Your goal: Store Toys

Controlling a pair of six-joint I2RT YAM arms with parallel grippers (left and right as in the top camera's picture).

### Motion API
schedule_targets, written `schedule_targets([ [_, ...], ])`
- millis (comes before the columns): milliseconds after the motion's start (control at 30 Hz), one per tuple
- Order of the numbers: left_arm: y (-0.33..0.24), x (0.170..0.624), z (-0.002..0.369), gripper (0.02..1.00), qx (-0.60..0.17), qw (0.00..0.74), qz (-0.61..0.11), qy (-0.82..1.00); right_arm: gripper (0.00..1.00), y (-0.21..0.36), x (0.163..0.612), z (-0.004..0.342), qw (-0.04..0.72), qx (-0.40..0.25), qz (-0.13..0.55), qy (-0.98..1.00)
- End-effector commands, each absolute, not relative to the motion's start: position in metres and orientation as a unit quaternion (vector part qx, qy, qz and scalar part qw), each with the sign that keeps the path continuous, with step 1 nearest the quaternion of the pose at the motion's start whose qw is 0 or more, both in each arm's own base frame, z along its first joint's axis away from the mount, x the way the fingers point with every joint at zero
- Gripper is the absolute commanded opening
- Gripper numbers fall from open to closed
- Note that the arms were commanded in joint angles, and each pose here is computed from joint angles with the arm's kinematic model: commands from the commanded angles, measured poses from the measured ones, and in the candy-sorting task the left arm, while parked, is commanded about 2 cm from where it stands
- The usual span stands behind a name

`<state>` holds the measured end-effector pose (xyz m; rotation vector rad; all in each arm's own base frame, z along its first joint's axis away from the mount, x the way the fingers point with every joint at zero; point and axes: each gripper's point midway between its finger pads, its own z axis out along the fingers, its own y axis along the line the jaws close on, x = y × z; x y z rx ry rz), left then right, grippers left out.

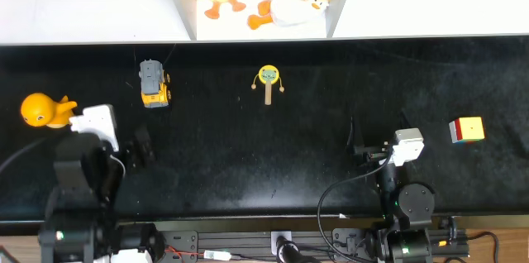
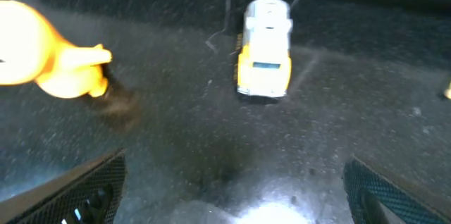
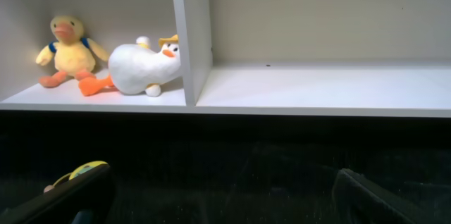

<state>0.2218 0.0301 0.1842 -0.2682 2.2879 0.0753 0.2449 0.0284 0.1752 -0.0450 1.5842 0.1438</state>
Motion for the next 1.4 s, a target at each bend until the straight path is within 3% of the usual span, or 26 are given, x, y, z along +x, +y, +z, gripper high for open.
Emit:
schedule_targets([
  [33,0.051,0.228,0.197,0.993,-0.148,0.408,0.048,0.9,0.998,0.025,0.246,0.172,0.7,-0.013,0.06,0.711],
  [433,0.117,0.241,0.19,0.996,-0.165,0.423,0.004,0.891,0.996,0.025,0.246,0.172,0.7,-0.013,0.06,0.711],
  [667,0.167,0.241,0.167,0.996,-0.163,0.398,0.045,0.902,0.998,0.025,0.246,0.172,0.7,-0.013,0.06,0.711],
  [867,0.211,0.233,0.158,0.998,-0.207,0.366,0.106,0.901,0.998,0.025,0.246,0.172,0.7,-0.013,0.06,0.711],
  [1000,0.204,0.235,0.154,0.996,-0.148,0.36,0.101,0.916,0.993,0.025,0.246,0.172,0.7,-0.013,0.06,0.711],
  [1400,0.239,0.262,0.133,0.998,-0.109,0.365,0.13,0.916,0.996,0.025,0.246,0.172,0.7,-0.013,0.06,0.711],
])
